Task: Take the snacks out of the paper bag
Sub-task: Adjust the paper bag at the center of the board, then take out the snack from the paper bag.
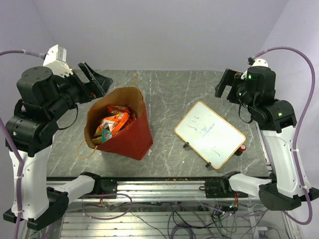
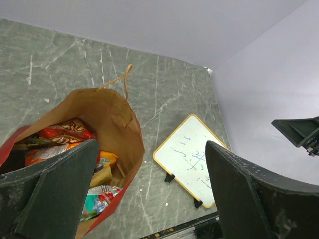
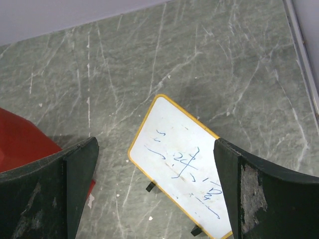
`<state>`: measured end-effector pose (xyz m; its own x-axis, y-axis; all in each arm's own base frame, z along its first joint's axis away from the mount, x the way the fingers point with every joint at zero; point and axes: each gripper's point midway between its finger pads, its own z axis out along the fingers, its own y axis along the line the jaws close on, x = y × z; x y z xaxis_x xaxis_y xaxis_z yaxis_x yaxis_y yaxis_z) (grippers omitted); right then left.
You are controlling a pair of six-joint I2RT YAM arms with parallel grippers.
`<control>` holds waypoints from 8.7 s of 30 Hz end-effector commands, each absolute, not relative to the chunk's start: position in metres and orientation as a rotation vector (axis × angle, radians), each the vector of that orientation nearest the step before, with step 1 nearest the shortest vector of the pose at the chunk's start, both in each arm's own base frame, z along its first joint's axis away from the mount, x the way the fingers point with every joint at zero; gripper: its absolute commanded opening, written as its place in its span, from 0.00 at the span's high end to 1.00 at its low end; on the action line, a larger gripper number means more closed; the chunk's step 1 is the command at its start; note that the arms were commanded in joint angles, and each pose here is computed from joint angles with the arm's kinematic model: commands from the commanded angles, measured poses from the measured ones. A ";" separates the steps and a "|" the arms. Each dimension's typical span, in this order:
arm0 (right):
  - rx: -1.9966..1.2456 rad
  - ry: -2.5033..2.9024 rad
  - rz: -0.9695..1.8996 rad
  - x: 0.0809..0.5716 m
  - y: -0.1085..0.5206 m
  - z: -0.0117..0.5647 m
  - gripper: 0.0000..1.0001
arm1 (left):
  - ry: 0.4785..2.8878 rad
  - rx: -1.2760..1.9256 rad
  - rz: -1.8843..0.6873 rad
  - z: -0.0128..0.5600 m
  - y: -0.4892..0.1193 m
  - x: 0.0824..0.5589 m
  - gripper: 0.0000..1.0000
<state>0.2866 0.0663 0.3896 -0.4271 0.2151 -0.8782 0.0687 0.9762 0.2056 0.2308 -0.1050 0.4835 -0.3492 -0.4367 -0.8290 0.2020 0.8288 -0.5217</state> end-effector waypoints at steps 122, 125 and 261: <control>-0.242 2.005 0.932 0.398 0.298 0.312 1.00 | 2.034 -1.403 -0.282 0.246 -0.021 0.143 0.24; -0.247 2.001 0.932 0.398 0.298 0.313 1.00 | 1.982 -1.404 -0.310 0.253 -0.024 0.163 0.25; -0.661 1.899 0.434 0.276 0.448 0.209 0.51 | 2.098 -0.556 -0.698 0.356 -0.117 0.254 0.93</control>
<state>0.2787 0.4362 0.1984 -0.3181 -0.2974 -0.9002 -0.5983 0.7995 -0.0526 0.2513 -0.1047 0.3396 -0.5581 -0.6044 -0.5686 -0.2216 0.7689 -0.5998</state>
